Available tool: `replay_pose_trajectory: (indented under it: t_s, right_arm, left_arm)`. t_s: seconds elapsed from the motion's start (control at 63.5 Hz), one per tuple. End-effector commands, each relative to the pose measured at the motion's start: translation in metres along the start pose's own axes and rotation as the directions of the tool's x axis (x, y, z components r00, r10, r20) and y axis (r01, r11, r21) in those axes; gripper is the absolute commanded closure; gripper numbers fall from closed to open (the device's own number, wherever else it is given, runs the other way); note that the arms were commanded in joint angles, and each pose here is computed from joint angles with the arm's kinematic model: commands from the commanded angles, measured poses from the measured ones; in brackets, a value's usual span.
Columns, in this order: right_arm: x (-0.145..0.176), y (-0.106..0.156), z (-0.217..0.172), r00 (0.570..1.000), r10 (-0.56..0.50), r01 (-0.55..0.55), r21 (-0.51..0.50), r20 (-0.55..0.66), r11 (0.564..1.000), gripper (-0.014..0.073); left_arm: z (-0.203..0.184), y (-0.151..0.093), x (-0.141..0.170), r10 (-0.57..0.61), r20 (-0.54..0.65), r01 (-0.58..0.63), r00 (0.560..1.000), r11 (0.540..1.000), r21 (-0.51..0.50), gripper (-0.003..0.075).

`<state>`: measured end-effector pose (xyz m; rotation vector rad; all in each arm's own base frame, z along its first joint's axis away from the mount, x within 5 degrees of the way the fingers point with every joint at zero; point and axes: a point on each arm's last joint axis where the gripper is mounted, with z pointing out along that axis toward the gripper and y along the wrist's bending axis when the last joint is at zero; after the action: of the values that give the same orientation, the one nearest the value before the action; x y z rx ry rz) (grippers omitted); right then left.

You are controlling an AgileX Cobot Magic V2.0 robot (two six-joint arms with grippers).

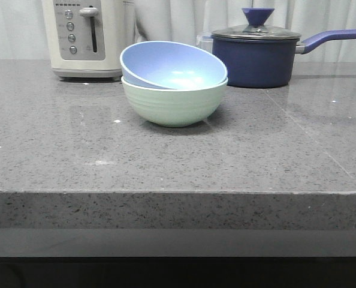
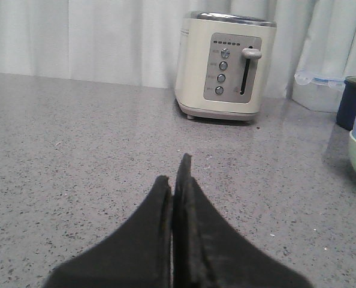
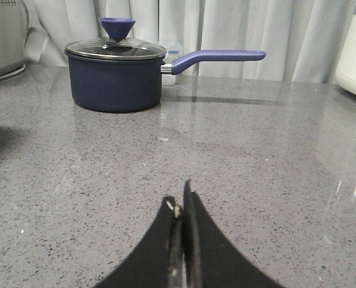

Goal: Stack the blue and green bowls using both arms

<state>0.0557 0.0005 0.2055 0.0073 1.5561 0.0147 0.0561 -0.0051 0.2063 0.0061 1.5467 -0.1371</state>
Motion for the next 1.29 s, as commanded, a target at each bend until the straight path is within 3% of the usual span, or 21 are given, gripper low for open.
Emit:
replay_pose_trajectory:
  t_s: [0.0,0.52,1.277]
  right_arm:
    - [-0.0114,-0.0017,-0.0022,0.987,-0.006,0.002,0.022,0.161,1.000,0.0659]
    - [-0.0107,0.0011,-0.0021,0.989,0.004,0.000,-0.028,0.146,1.000,0.0659]
    - [-0.0108,-0.0003,-0.0021,0.989,0.000,0.000,-0.003,0.147,1.000,0.0659]
  left_arm:
    - [-0.0016,-0.0005,-0.0071,-0.002,0.096,0.002,0.995,1.000,0.007,0.0740]
    - [-0.0016,-0.0005,-0.0071,-0.002,0.096,0.002,0.995,1.000,0.007,0.0740]
    - [-0.0016,-0.0005,-0.0071,-0.002,0.096,0.002,0.995,1.000,0.007,0.0740]
